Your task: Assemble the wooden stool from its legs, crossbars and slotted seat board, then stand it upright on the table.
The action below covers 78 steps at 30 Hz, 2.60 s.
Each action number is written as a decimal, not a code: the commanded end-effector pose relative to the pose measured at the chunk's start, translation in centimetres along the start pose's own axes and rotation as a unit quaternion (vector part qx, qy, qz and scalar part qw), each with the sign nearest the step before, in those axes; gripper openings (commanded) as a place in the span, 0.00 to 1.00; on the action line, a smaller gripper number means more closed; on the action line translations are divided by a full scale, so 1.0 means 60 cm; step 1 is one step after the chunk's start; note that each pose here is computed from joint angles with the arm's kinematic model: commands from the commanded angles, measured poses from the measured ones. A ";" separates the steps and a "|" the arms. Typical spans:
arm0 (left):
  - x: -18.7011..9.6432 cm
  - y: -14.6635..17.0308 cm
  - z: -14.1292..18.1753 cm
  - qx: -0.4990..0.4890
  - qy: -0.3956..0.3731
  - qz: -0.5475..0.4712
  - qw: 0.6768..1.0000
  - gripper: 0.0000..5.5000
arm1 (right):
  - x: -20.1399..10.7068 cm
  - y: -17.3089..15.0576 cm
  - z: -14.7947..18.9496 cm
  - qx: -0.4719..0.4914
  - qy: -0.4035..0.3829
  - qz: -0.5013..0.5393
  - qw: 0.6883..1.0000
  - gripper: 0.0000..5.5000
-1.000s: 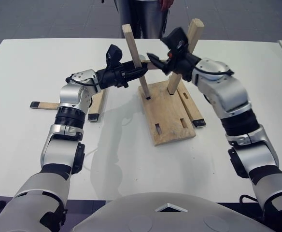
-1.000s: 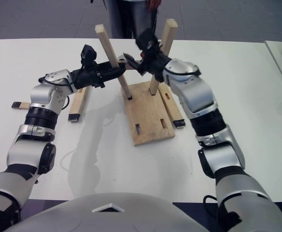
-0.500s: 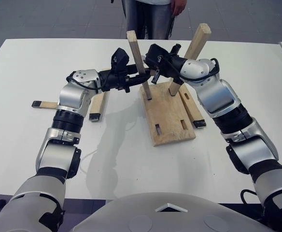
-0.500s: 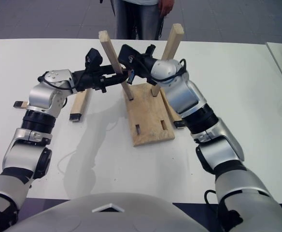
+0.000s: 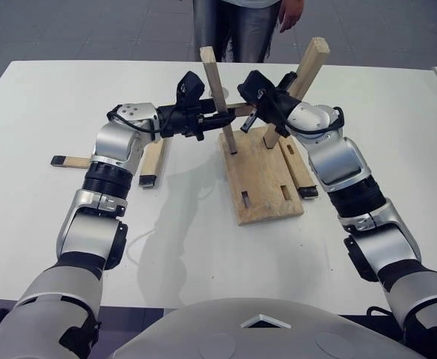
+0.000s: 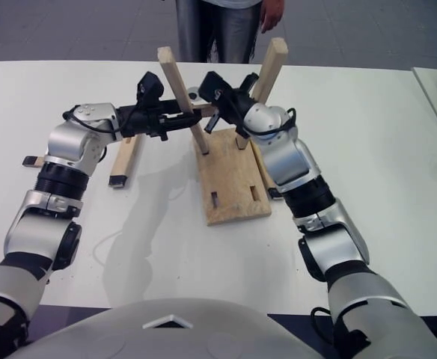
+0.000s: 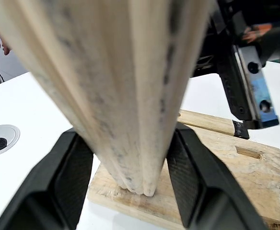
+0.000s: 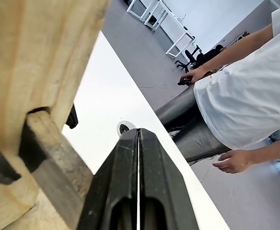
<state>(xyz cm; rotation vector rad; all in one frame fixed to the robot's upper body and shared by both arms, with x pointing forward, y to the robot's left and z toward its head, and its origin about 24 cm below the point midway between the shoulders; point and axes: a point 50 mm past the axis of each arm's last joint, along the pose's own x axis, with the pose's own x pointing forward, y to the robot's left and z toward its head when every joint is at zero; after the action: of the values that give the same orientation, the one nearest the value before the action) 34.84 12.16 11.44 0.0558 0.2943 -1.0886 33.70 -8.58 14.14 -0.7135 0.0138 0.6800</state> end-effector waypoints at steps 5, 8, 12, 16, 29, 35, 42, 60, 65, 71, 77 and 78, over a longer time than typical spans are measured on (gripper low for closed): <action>-0.014 -0.005 -0.096 -0.129 0.105 0.046 0.985 0.39 | -0.084 -0.075 0.078 0.130 -0.224 -0.182 0.949 0.00; -0.018 0.002 -0.060 -0.115 0.068 0.055 0.989 0.39 | -0.121 -0.080 0.078 0.139 -0.239 -0.202 0.940 0.00; -0.026 0.003 -0.014 -0.081 0.023 0.060 0.995 0.39 | -0.157 -0.067 0.047 0.156 -0.204 -0.213 0.943 0.00; -0.036 -0.003 0.013 -0.064 -0.017 0.053 0.996 0.48 | -0.177 -0.050 0.007 0.171 -0.153 -0.219 0.948 0.00; -0.174 -0.020 -0.016 -0.057 -0.011 0.182 0.982 0.89 | -0.224 0.007 -0.081 0.222 -0.043 -0.228 0.947 0.00; -0.271 -0.008 -0.091 -0.094 -0.013 0.462 0.882 0.98 | -0.234 0.026 -0.097 0.236 -0.020 -0.233 0.943 0.00; -0.282 -0.023 -0.138 -0.156 -0.012 0.651 0.742 0.98 | -0.233 0.035 -0.104 0.241 -0.009 -0.233 0.942 0.00; -0.331 0.061 -0.206 -0.262 0.017 0.711 0.652 0.98 | -0.226 0.037 -0.109 0.245 -0.001 -0.231 0.941 0.00; -0.319 0.085 -0.226 -0.279 0.064 0.667 0.688 0.98 | -0.222 0.034 -0.107 0.245 -0.004 -0.231 0.942 0.00; -0.245 0.108 -0.197 -0.270 0.047 0.558 0.783 0.98 | -0.219 0.034 -0.106 0.247 -0.004 -0.232 0.941 0.00; -0.195 0.100 -0.164 -0.245 0.024 0.499 0.831 0.98 | -0.215 0.035 -0.106 0.247 -0.004 -0.228 0.942 0.00; -0.201 0.100 -0.156 -0.219 0.016 0.505 0.835 0.98 | -0.215 0.035 -0.106 0.248 -0.003 -0.227 0.942 0.00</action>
<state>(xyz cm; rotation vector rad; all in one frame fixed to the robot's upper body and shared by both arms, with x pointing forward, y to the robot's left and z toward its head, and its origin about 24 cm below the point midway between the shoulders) 33.59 27.17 5.29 -0.2097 0.4701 0.0629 23.52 -18.64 11.13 -0.2104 0.0033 0.2168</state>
